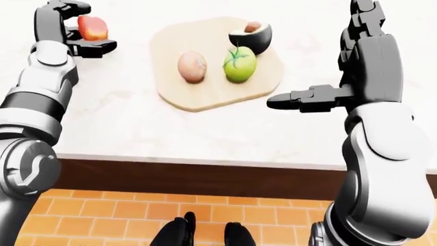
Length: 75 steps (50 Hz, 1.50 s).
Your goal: Place the avocado, onion, tomato and bell pepper on the cutting board.
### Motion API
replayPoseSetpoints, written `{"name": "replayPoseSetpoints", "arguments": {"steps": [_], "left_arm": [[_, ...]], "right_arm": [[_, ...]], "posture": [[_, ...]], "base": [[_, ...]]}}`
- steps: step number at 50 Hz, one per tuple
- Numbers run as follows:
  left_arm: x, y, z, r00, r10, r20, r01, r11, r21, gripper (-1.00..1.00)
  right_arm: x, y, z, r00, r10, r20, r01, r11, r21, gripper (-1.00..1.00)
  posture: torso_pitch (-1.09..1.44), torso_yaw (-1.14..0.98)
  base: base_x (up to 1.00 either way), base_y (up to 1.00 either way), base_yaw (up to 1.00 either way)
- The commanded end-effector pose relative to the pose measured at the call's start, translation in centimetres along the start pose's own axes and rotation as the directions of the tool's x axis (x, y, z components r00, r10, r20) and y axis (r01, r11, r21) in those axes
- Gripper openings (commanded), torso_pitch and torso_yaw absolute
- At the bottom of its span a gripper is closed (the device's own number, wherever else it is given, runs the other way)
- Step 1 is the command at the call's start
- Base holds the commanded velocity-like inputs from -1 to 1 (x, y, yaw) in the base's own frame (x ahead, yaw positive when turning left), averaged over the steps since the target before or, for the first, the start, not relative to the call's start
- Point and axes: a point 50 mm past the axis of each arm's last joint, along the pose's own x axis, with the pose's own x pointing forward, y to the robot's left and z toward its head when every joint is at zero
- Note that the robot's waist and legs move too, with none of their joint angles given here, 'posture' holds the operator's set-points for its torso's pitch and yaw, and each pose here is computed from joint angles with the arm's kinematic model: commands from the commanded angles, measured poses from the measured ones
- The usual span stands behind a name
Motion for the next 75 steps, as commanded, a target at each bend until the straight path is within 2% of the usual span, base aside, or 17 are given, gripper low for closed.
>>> {"name": "replayPoseSetpoints", "arguments": {"steps": [1, 2, 5, 11, 12, 19, 20, 21, 24, 50, 53, 55, 62, 75], "left_arm": [[0.1, -0.1, 1.3, 0.999, -0.020, 0.030, 0.020, 1.000, -0.011, 0.08], [0.1, -0.2, 1.2, 0.999, -0.022, 0.031, 0.023, 1.000, -0.010, -0.01], [0.1, -0.2, 1.4, 0.999, -0.024, 0.033, 0.025, 1.000, -0.012, -0.12], [0.1, -0.1, 1.7, 0.999, -0.027, 0.045, 0.027, 1.000, -0.003, -0.18], [0.1, 0.0, 1.8, 0.998, -0.026, 0.050, 0.026, 1.000, 0.001, -0.27], [0.2, 0.2, 2.4, 0.997, -0.026, 0.068, 0.026, 1.000, 0.012, -0.33], [0.2, 0.3, 2.6, 0.997, -0.025, 0.073, 0.024, 1.000, 0.012, -0.42], [0.2, 0.3, 2.8, 0.997, -0.025, 0.077, 0.024, 1.000, 0.014, -0.40], [0.2, 0.3, 3.3, 0.995, -0.033, 0.092, 0.032, 0.999, 0.014, -0.50], [0.0, 0.9, 8.4, 0.972, -0.057, 0.229, 0.063, 0.998, -0.017, -0.56], [0.0, 0.8, 8.7, 0.970, -0.075, 0.233, 0.087, 0.995, -0.045, -0.56], [-0.1, 0.7, 9.0, 0.968, -0.086, 0.237, 0.101, 0.994, -0.052, -0.65], [-0.3, 0.3, 10.2, 0.958, -0.125, 0.256, 0.147, 0.987, -0.070, -0.65], [-0.5, 0.2, 11.1, 0.950, -0.136, 0.280, 0.159, 0.985, -0.063, -0.68]], "right_arm": [[-0.3, -0.5, 1.3, 0.997, -0.031, 0.073, 0.032, 0.999, -0.010, 1.00], [-0.3, -0.6, 1.3, 0.997, -0.032, 0.073, 0.033, 0.999, -0.011, 1.00], [-0.3, -0.7, 1.5, 0.997, -0.032, 0.075, 0.033, 0.999, -0.012, 1.00], [-0.5, -0.8, 1.5, 0.997, -0.035, 0.075, 0.036, 0.999, -0.013, 1.00], [-0.5, -0.8, 1.5, 0.997, -0.034, 0.076, 0.035, 0.999, -0.011, 1.00], [-0.4, -0.6, 1.4, 0.997, -0.035, 0.075, 0.036, 0.999, -0.012, 1.00], [-0.4, -0.6, 1.4, 0.996, -0.034, 0.078, 0.035, 0.999, -0.010, 1.00], [-0.4, -0.6, 1.3, 0.997, -0.035, 0.075, 0.036, 0.999, -0.011, 1.00], [-0.5, -0.6, 1.3, 0.996, -0.036, 0.076, 0.037, 0.999, -0.009, 1.00], [-0.2, -0.5, 1.2, 0.997, -0.029, 0.075, 0.030, 1.000, -0.010, 1.00], [-0.3, -0.4, 1.1, 0.997, -0.030, 0.073, 0.031, 0.999, -0.009, 1.00], [-0.2, -0.4, 1.0, 0.997, -0.029, 0.073, 0.030, 1.000, -0.008, 1.00], [-0.5, -0.4, 0.8, 0.997, -0.030, 0.070, 0.031, 1.000, -0.006, 1.00], [-0.3, -0.2, 0.7, 0.997, -0.031, 0.071, 0.031, 0.999, -0.006, 1.00]], "posture": [[0.63, 0.00], [0.63, 0.00], [0.63, 0.00], [0.63, 0.00], [0.63, 0.00], [0.63, 0.00], [0.63, 0.00], [0.63, 0.00], [0.63, 0.00], [0.63, 0.00], [0.63, 0.00], [0.63, 0.00], [0.60, 0.00], [0.47, 0.00]], "base": [[0.00, 0.00, 0.00], [0.00, 0.00, 0.00], [0.00, 0.00, 0.00], [0.00, 0.00, 0.00], [0.00, 0.00, 0.00], [0.00, 0.00, 0.00], [0.00, 0.00, 0.00], [0.00, 0.00, 0.00], [0.00, 0.00, 0.00], [0.00, 0.00, 0.00], [0.00, 0.00, 0.00], [0.00, 0.00, 0.00], [0.00, 0.00, 0.00], [0.00, 0.00, 0.00]]}}
